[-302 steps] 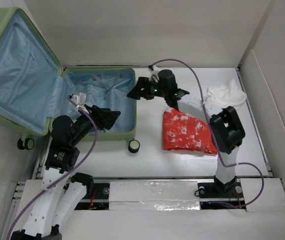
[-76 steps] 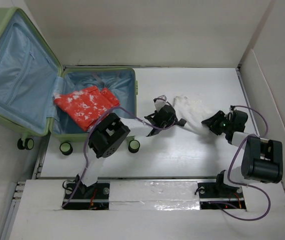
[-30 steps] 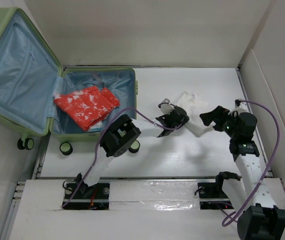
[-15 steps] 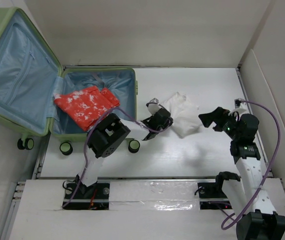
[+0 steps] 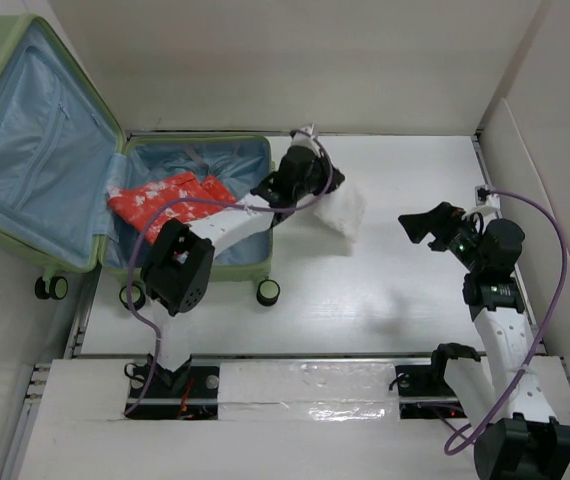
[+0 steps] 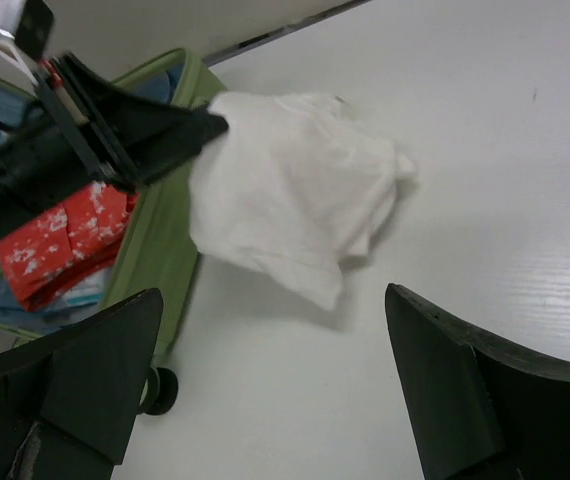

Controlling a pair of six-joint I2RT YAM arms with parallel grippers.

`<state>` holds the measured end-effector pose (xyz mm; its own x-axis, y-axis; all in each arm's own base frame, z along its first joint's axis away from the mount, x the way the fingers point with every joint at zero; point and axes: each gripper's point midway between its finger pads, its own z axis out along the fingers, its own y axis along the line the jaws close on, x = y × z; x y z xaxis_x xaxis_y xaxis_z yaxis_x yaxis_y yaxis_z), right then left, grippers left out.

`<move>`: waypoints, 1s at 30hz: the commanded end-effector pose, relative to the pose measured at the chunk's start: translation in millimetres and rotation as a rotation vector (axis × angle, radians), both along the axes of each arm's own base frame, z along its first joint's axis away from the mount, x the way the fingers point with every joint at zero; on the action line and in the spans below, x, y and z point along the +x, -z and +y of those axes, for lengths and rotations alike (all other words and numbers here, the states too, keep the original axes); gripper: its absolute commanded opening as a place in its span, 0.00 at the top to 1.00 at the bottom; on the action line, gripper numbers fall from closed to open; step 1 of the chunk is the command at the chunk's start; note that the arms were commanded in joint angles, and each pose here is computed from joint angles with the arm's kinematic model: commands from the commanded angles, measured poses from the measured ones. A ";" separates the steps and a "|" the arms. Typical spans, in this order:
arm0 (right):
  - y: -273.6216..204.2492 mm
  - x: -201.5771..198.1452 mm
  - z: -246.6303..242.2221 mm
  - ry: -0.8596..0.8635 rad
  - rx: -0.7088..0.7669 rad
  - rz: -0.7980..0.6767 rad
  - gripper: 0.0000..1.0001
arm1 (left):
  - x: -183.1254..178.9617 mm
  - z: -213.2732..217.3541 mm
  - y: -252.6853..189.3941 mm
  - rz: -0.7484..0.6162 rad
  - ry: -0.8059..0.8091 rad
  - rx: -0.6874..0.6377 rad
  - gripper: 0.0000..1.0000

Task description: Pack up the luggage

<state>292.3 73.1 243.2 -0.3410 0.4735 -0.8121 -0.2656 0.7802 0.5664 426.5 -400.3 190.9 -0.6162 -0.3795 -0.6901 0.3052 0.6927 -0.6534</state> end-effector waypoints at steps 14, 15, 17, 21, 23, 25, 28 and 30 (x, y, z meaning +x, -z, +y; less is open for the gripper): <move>-50.5 -0.4 12.9 -0.075 0.040 -0.154 0.02 | 58.3 241.9 -204.8 -0.383 -0.060 -0.001 1.00; -50.5 -1.1 13.6 -0.079 0.040 -0.156 0.02 | 57.5 258.4 -195.2 -0.374 -0.092 -0.007 1.00; -48.4 -2.4 15.7 -0.095 0.040 -0.150 0.02 | 57.5 296.3 -164.5 -0.336 -0.166 -0.021 1.00; -46.7 -5.7 20.3 -0.116 0.045 -0.152 0.02 | 42.5 345.3 -41.6 -0.082 -0.295 -0.009 1.00; -47.7 -6.9 21.9 -0.127 0.048 -0.155 0.02 | 29.6 362.7 -16.2 -0.036 -0.361 -0.041 1.00; -49.1 -7.7 22.4 -0.130 0.048 -0.160 0.02 | 7.1 385.4 -2.1 -0.021 -0.485 -0.096 0.92; -45.9 -8.3 26.3 -0.146 0.053 -0.156 0.01 | -14.1 404.3 -4.5 -0.013 -0.640 -0.084 0.82; -44.1 -8.2 29.5 -0.157 0.055 -0.156 0.01 | -30.6 420.6 -11.0 0.008 -0.744 -0.061 0.82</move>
